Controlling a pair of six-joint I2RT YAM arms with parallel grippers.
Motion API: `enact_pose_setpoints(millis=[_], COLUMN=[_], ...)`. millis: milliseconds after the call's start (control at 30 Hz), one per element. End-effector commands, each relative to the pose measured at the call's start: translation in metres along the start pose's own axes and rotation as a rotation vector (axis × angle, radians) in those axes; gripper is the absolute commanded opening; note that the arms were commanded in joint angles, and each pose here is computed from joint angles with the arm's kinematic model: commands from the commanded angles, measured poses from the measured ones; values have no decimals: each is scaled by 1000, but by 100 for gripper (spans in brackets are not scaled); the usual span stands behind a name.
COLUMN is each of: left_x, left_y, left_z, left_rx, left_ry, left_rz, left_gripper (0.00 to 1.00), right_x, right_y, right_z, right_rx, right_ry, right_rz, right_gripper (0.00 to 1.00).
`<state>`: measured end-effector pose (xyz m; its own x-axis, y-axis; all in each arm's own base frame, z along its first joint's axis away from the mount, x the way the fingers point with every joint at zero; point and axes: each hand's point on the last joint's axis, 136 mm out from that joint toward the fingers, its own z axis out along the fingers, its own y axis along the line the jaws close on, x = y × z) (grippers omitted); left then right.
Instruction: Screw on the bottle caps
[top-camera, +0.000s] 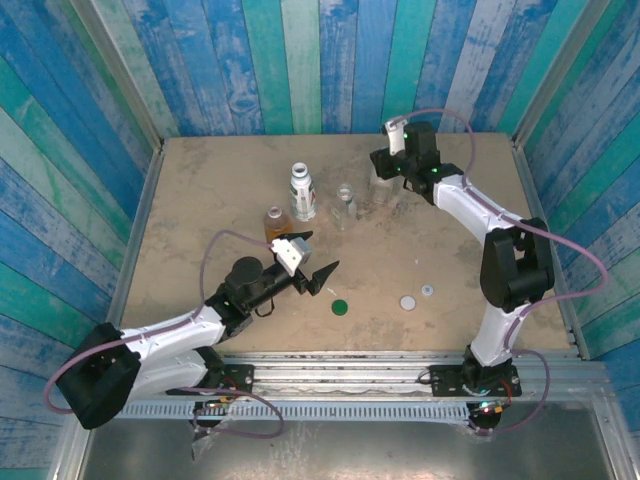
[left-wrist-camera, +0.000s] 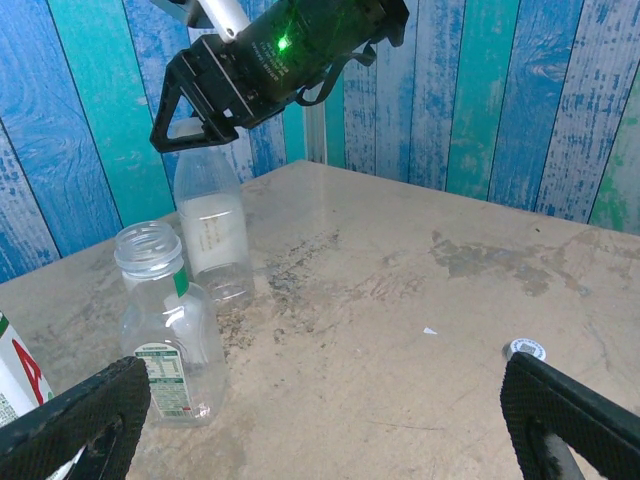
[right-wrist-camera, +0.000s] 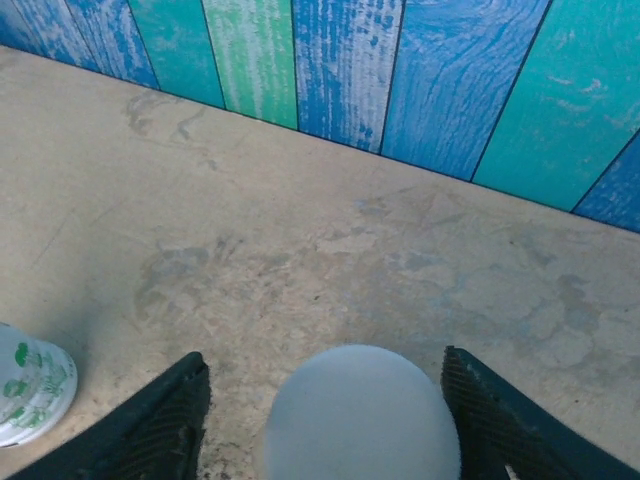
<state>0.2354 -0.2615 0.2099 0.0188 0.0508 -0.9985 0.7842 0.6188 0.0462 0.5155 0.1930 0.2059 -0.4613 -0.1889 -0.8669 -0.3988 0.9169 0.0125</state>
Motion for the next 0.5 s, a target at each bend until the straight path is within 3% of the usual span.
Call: enact_pose_setpoints(millis=[0,200,467], left_x=[-2,6,12], left_y=[1,4,6], left_z=[-5,-8,-7], left_rx=[-12,-30,-40], left_ry=[-13,0,14], left_rz=[4,13,25], left_gripper=[94,94,94], right_x=[-16,-30,-3], right_y=[2,26,93], right_z=[-13,-48,-69], right_rx=[-12,-105,-258], right_ry=[-26,-82,-54], right_rz=[-21,-76,-273], right_gripper=[70,83,88])
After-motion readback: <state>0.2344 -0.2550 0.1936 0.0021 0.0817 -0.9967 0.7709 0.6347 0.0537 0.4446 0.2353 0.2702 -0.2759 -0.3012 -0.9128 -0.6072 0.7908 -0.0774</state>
